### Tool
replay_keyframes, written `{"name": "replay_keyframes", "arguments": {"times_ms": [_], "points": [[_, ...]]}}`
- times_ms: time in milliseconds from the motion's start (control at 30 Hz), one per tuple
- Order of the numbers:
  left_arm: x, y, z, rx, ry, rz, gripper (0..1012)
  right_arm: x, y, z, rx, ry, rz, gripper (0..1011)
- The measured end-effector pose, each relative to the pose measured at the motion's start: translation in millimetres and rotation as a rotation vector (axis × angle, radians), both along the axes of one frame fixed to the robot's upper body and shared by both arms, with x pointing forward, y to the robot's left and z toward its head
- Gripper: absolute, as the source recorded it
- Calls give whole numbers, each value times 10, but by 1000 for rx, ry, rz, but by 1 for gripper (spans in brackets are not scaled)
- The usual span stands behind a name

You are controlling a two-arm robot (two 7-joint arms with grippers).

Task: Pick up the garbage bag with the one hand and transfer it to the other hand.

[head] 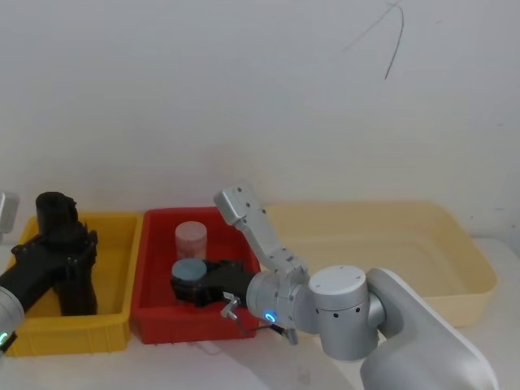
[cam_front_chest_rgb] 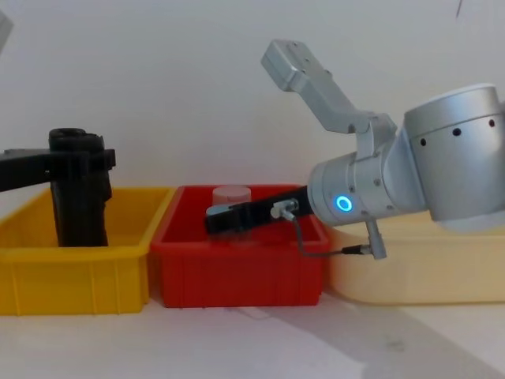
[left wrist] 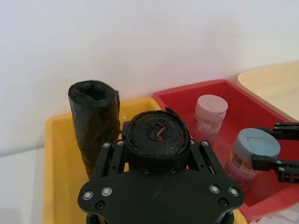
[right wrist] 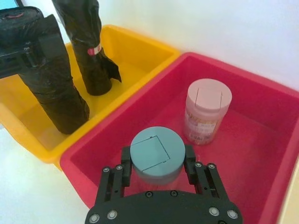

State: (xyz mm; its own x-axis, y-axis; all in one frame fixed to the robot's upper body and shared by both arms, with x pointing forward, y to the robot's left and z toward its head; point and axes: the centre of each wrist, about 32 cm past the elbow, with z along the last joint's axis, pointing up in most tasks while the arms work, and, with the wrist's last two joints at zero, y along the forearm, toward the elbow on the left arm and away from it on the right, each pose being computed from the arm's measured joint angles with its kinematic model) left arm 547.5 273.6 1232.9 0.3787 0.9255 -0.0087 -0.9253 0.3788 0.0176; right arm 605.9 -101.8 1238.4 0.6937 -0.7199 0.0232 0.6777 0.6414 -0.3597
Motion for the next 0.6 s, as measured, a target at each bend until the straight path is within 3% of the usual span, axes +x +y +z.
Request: {"name": "replay_keyframes", "arguments": {"times_ms": [133,267,333,367,400,467,567,600], "points": [[-32,2,61,13,-19,-2,523,-11,7,33,14,-21,5,644],[-80,8,165,24,-45,-4,523,-26,13,93,34,-49,11,645],[-121,16,258,33,-65,-4,523,-35,10,145,50,-71,14,645],[-121,16,258,33,-65,-4,523,-38,10,163,55,-78,15,645],[-142,18,319,37,-79,-5,523,-43,8,206,67,-94,18,645],[-160,21,375,41,-92,-6,523,-47,3,243,77,-108,19,645],[-200,33,534,53,-130,-9,523,-53,-6,314,94,-134,21,644],[-200,33,534,53,-130,-9,523,-51,-18,364,104,-153,21,645]]}}
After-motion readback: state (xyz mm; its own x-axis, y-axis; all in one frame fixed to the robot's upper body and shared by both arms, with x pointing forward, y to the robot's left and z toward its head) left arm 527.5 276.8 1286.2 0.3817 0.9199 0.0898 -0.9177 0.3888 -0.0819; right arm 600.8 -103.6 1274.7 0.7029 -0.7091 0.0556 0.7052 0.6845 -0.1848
